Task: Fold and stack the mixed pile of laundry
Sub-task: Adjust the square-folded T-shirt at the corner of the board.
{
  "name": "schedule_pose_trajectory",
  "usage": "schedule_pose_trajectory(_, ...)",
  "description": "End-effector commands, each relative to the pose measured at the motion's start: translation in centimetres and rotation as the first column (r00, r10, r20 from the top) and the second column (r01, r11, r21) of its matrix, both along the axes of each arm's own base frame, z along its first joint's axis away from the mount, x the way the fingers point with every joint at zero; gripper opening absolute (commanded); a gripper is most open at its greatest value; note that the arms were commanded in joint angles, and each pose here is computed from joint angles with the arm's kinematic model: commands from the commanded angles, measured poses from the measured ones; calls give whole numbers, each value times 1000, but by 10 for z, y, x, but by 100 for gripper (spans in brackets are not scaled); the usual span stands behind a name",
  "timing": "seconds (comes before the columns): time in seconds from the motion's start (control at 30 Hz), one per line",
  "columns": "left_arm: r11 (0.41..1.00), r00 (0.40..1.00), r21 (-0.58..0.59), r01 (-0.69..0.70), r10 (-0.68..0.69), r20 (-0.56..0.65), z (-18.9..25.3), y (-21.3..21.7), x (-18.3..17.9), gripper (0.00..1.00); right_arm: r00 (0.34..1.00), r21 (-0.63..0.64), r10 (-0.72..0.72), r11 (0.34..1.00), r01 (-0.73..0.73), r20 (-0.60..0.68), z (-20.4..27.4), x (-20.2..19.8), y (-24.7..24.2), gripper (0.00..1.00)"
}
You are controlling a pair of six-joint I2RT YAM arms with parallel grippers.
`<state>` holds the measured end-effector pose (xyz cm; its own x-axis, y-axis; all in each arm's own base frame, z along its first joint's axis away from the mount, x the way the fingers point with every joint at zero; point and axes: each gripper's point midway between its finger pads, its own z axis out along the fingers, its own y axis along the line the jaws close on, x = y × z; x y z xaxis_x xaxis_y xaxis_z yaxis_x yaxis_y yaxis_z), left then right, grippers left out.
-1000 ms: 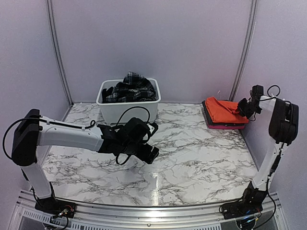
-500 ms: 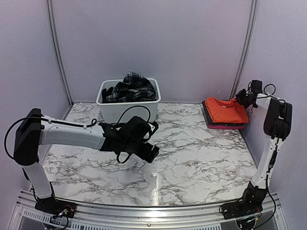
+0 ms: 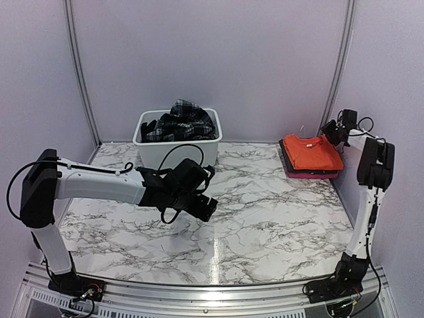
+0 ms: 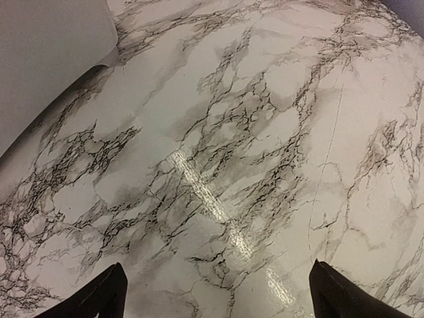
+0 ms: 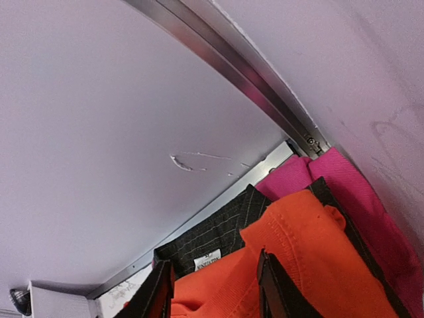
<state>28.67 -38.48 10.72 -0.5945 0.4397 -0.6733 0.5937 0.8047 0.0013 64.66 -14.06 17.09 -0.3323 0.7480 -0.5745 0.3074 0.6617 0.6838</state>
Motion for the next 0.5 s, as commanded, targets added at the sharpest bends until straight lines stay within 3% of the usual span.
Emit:
schedule_pose_trajectory(0.0, 999, 999, 0, -50, 50, 16, 10, 8, 6, 99, 985, -129, -76, 987, 96, 153, 76, 0, -31, 43)
schedule_pose_trajectory(0.23, 998, 997, -9, -70, 70, 28, 16, 12, 7, 99, 994, -161, 64, 986, -50, 86, 83, -28, 11, 47)
schedule_pose_trajectory(0.47, 989, 985, -40, -141, 144, 90, 39, 22, 17, 99, 988, -86, 144, 985, -148, -48, 28, -43, 46, 44)
